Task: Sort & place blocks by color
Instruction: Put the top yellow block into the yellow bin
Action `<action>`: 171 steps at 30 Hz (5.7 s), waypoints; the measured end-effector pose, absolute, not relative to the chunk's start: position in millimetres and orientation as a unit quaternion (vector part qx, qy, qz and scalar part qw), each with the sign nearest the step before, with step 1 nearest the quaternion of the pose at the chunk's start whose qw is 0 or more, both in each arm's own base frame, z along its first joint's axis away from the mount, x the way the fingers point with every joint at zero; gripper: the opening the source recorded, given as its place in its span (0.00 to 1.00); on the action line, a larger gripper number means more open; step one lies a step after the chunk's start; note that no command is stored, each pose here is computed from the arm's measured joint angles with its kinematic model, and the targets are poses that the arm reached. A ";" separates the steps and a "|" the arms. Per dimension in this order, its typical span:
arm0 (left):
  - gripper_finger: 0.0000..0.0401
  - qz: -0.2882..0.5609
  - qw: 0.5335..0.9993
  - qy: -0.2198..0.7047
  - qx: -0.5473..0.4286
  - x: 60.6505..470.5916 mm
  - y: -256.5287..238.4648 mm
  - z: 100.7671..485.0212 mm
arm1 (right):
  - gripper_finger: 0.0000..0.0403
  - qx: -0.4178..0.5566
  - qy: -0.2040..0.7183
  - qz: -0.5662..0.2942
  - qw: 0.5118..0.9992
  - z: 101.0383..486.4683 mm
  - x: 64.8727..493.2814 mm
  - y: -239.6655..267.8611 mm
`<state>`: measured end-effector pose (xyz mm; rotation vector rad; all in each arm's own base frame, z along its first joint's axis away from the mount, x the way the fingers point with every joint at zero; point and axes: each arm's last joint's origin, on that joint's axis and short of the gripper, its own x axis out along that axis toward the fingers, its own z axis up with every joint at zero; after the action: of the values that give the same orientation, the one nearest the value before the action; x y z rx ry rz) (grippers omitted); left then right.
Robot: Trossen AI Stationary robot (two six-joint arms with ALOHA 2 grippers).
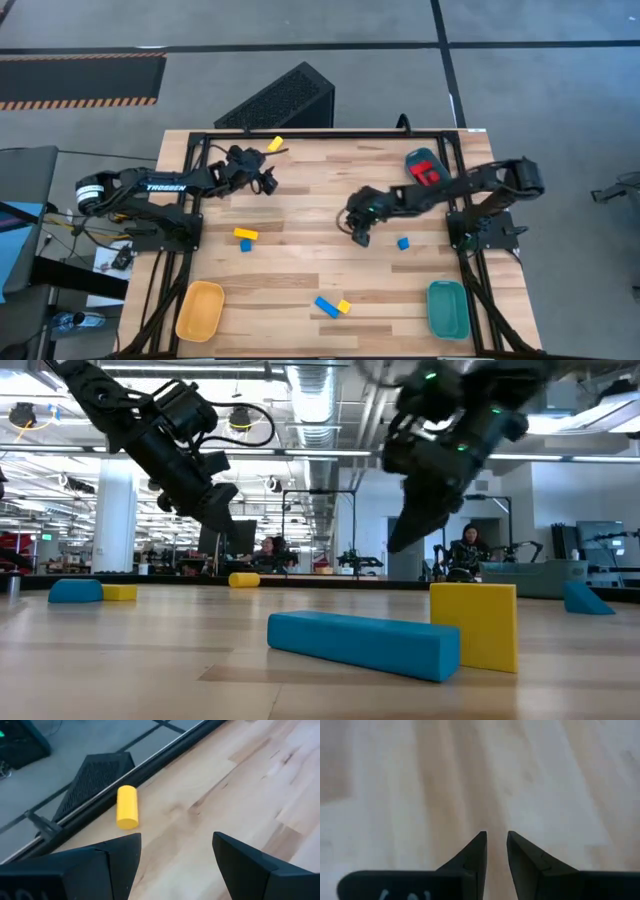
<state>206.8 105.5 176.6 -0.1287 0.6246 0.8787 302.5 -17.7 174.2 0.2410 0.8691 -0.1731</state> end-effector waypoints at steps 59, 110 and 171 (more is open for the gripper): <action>0.40 0.421 0.813 0.344 -0.208 225.7 226.4 162.6 | 0.24 0.133 0.069 -0.053 0.987 164.6 263.1 -22.8; 0.26 0.252 0.896 0.363 -0.047 305.7 179.8 185.0 | 0.24 0.146 0.128 -0.153 0.969 150.0 259.7 -3.4; 0.29 0.270 0.572 0.653 -0.416 108.4 -185.9 245.9 | 0.24 0.045 0.072 -0.186 0.979 174.5 270.3 -50.0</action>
<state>108.4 -185.9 245.9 -0.9767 1.5305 0.6341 270.3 -50.0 174.5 0.0911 0.1456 -0.3752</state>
